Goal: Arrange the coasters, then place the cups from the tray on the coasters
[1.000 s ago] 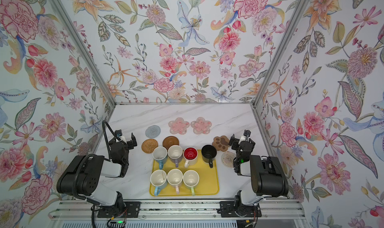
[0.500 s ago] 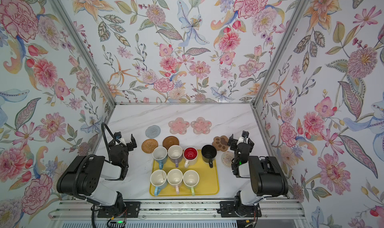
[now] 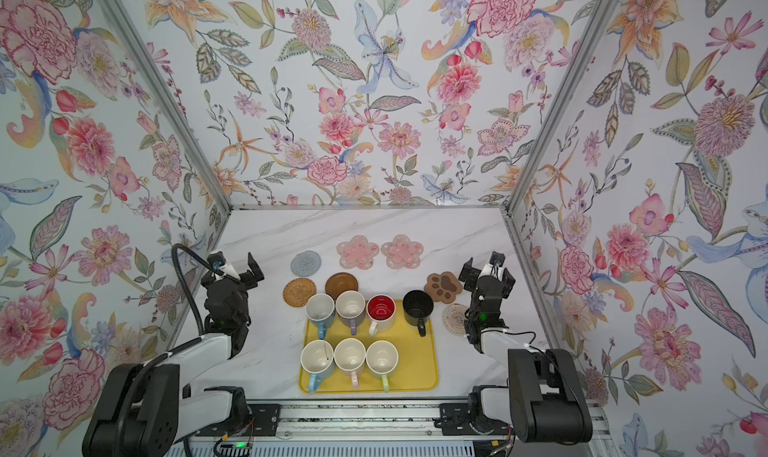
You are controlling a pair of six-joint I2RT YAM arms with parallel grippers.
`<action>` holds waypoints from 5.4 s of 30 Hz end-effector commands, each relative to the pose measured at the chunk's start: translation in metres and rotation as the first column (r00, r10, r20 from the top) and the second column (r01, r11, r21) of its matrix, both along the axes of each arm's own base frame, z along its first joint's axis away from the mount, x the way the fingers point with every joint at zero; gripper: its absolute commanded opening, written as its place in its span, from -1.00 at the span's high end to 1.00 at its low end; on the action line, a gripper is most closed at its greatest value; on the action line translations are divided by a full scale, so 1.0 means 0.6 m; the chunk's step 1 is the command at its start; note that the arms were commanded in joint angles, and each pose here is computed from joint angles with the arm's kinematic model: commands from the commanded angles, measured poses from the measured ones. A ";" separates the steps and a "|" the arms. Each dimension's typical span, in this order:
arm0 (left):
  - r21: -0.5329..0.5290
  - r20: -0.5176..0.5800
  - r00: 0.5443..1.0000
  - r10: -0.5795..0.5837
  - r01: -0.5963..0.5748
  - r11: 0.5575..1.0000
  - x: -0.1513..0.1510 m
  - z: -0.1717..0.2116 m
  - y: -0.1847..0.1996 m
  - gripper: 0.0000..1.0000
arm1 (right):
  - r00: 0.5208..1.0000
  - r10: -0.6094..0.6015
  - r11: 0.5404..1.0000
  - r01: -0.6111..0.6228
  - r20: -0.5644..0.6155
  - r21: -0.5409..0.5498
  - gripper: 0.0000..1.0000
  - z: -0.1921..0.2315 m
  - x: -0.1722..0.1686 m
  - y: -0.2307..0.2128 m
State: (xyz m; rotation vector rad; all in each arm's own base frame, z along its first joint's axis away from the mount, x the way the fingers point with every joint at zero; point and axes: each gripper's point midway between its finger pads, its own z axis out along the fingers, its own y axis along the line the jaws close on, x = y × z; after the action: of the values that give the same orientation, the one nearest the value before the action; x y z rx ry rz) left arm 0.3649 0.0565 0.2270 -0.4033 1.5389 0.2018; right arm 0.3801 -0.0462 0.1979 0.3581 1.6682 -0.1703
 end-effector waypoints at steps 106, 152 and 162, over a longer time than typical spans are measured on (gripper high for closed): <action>-0.501 -0.070 0.983 -0.172 0.114 0.858 -0.096 -0.042 -0.058 -0.98 | 0.635 0.502 0.760 0.000 -0.587 0.650 0.76 -0.321 -0.043 0.222; -0.494 -0.046 0.985 -0.168 0.124 0.861 -0.092 -0.017 -0.057 -0.98 | 0.788 0.350 0.774 0.062 -0.507 0.631 -0.98 -0.244 0.014 0.073; -0.491 -0.048 0.985 -0.165 0.120 0.863 -0.094 -0.016 -0.055 -0.98 | 0.786 0.351 0.762 0.075 -0.508 0.643 -0.98 -0.265 0.031 0.073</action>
State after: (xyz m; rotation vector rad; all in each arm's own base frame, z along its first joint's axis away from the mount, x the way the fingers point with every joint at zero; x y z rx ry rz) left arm 0.3085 0.0186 0.2031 -0.6790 1.7288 -0.3158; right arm 0.3948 -0.0022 0.0430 0.7178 2.3760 0.4716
